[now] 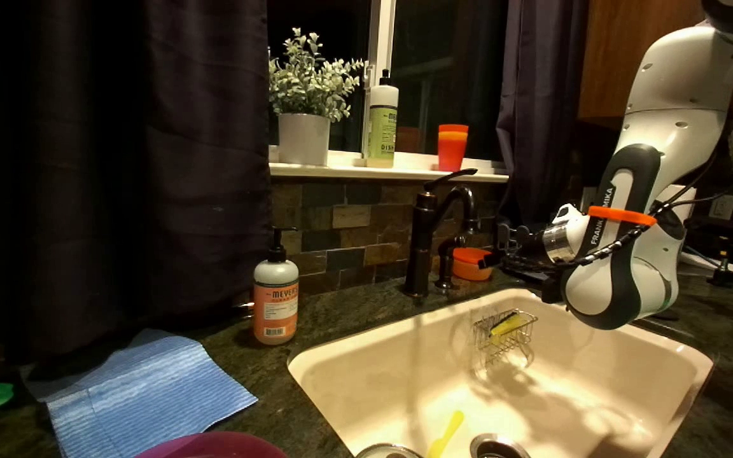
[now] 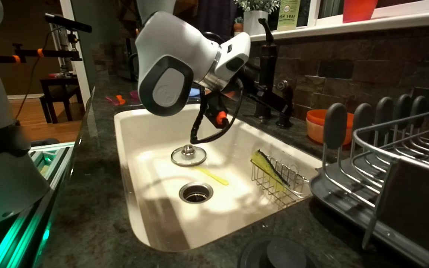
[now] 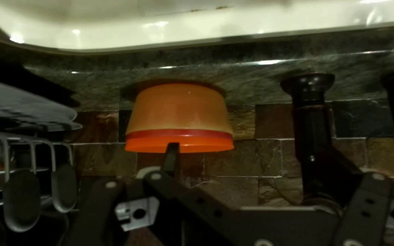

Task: Put the yellow sponge on the silver holder.

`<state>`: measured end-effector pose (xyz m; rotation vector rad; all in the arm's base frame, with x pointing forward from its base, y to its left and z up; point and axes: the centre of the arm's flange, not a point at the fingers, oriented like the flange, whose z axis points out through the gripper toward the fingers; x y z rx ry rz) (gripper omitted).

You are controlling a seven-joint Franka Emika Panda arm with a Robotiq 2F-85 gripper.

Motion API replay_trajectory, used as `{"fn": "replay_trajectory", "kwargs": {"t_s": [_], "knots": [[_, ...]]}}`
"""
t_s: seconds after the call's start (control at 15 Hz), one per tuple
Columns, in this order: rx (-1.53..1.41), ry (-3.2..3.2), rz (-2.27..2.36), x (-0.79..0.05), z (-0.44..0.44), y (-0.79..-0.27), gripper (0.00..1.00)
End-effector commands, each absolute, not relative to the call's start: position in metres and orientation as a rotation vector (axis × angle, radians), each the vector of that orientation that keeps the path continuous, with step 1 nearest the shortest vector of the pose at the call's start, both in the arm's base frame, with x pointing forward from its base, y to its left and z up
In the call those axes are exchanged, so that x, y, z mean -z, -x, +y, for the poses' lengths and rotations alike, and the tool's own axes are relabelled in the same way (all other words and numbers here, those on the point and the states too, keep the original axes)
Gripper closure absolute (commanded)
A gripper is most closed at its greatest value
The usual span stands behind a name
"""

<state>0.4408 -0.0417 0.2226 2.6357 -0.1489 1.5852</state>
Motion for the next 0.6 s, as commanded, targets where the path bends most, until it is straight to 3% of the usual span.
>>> {"fn": "replay_trajectory", "kwargs": {"t_s": [0.0,0.53], "knots": [[-1.407,-2.585,-0.129,-0.255,-0.031,-0.420,0.00],[-0.843,-2.775,0.018,-0.261,-0.039,-0.419,0.00]]}}
